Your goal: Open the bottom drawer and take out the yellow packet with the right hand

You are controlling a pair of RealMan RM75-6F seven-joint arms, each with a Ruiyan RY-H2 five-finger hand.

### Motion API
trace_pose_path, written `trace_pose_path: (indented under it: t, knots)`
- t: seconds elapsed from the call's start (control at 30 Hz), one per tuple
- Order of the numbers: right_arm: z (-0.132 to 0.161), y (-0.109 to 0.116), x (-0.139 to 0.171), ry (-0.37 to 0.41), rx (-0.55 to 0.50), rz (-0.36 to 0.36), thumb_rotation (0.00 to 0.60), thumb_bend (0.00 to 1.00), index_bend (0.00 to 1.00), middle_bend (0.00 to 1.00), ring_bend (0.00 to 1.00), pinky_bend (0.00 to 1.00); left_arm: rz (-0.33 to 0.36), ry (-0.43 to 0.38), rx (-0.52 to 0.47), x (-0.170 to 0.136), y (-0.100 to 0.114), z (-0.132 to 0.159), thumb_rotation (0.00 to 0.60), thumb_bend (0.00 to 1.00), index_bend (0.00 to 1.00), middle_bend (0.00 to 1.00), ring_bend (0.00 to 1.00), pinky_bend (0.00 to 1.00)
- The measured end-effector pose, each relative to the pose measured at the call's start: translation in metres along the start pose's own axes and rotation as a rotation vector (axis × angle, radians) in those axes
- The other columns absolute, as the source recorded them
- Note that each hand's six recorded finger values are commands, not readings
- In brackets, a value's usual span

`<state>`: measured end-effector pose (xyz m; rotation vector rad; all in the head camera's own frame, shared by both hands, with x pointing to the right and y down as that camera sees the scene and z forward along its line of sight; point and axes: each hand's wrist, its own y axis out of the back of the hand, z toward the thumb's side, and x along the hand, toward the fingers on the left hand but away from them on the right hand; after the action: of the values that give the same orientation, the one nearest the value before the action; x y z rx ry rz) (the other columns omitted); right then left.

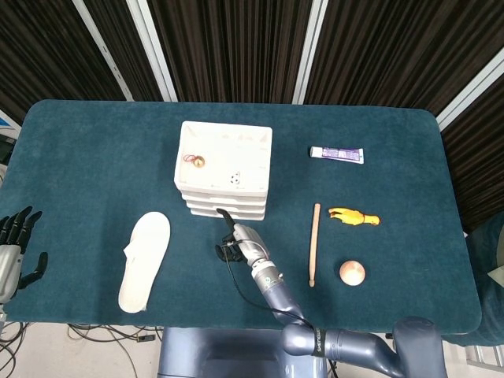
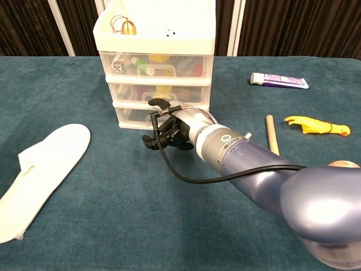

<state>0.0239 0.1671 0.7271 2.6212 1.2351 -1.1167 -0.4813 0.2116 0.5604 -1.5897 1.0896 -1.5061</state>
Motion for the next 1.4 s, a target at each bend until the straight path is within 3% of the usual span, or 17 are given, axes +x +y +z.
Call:
trace_pose_path:
  t: [1.4]
  knots:
    - [0.002,-0.004,-0.011,-0.006,-0.002,0.014,0.6,0.52,0.0,0.84,0.95,1.0,0.019,-0.011,0.022,-0.002,0.003,0.0,0.6,0.46,0.05,0.0,0.0,0.0]
